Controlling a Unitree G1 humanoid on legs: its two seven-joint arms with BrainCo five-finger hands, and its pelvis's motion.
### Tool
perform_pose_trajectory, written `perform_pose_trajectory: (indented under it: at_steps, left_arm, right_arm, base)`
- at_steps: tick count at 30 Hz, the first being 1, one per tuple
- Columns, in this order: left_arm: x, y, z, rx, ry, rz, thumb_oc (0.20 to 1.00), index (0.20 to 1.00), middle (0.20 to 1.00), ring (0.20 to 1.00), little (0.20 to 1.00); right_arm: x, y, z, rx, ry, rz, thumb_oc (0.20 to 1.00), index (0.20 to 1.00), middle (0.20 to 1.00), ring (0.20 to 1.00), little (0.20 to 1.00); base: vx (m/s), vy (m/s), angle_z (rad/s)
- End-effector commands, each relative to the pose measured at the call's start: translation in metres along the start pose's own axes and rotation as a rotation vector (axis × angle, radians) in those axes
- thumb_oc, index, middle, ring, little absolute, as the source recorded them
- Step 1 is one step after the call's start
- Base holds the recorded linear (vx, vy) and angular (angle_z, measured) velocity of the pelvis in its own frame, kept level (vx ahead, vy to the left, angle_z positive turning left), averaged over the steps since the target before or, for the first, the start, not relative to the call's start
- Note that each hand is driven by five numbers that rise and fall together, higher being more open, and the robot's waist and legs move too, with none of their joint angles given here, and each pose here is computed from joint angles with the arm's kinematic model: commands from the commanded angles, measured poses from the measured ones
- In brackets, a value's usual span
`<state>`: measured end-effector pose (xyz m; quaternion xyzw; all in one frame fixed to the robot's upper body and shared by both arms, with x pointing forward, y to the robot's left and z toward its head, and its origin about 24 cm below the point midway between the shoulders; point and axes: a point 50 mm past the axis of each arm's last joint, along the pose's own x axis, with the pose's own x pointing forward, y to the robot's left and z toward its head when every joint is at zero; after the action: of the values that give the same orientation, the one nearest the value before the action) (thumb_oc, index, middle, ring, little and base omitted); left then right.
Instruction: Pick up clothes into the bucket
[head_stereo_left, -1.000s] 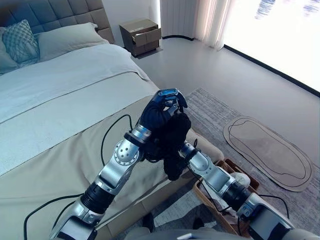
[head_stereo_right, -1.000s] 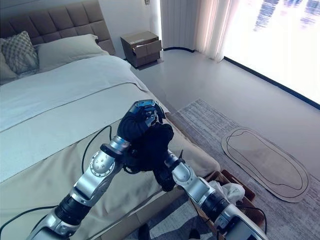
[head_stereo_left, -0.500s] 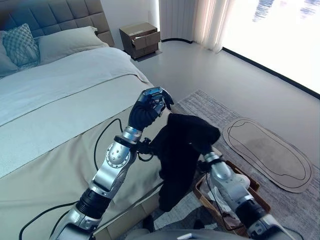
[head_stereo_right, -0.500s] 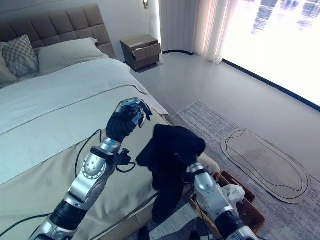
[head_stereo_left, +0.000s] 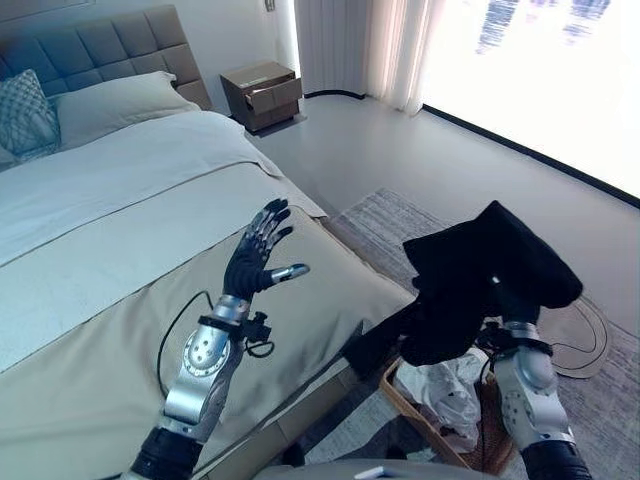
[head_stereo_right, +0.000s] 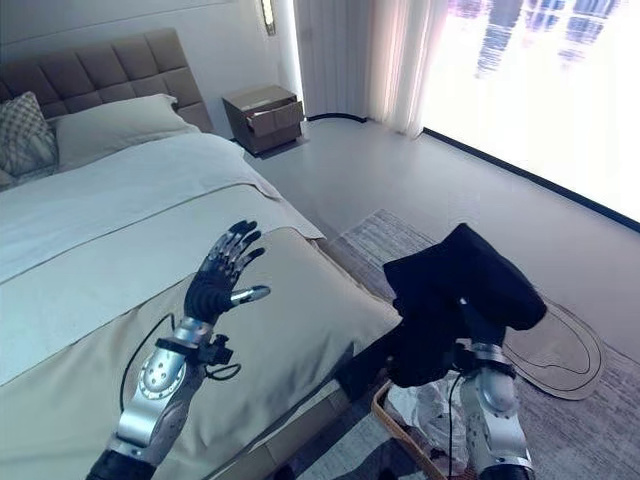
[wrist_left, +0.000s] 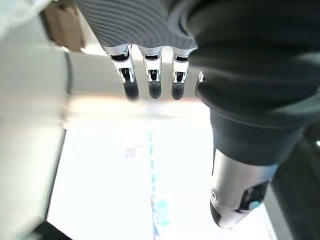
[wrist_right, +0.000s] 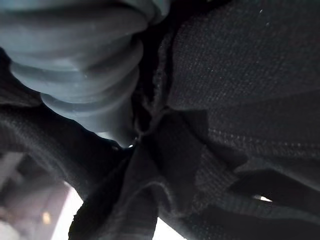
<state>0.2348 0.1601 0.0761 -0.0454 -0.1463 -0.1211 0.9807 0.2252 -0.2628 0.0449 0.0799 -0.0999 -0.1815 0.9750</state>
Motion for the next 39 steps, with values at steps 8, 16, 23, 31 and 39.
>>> perform_pose_trajectory:
  at_steps: [8, 16, 23, 31, 39]
  left_arm:
    - [-0.024, 0.039, -0.02, 0.061, 0.076, 0.158, 1.0, 1.0, 1.0, 1.0, 1.0]
    - [-0.046, 0.047, -0.034, 0.029, 0.157, 0.183, 1.0, 1.0, 1.0, 1.0, 1.0]
    - [-0.03, 0.033, -0.026, 0.005, 0.098, 0.095, 1.0, 1.0, 1.0, 1.0, 1.0]
    - [-0.008, 0.023, 0.002, -0.007, -0.065, 0.046, 1.0, 1.0, 1.0, 1.0, 1.0]
    - [0.014, 0.01, 0.044, -0.004, -0.275, -0.015, 1.0, 1.0, 1.0, 1.0, 1.0]
  right_arm:
    - [0.007, -0.038, 0.074, -0.013, -0.396, -0.15, 0.2, 0.2, 0.2, 0.2, 0.2]
    - [0.009, -0.07, 0.079, -0.06, -0.392, -0.249, 0.2, 0.2, 0.2, 0.2, 0.2]
    - [0.028, -0.049, 0.084, -0.028, -0.413, -0.179, 0.2, 0.2, 0.2, 0.2, 0.2]
    - [0.055, -0.026, 0.083, -0.059, -0.401, -0.153, 0.2, 0.2, 0.2, 0.2, 0.2]
    - [0.088, -0.014, 0.074, -0.102, -0.33, -0.208, 0.2, 0.2, 0.2, 0.2, 0.2]
  base:
    - [-0.01, -0.009, -0.04]
    - [-0.03, -0.012, -0.12]
    - [-0.12, 0.022, -0.19]
    - [-0.15, 0.001, -0.24]
    - [-0.14, -0.044, 0.04]
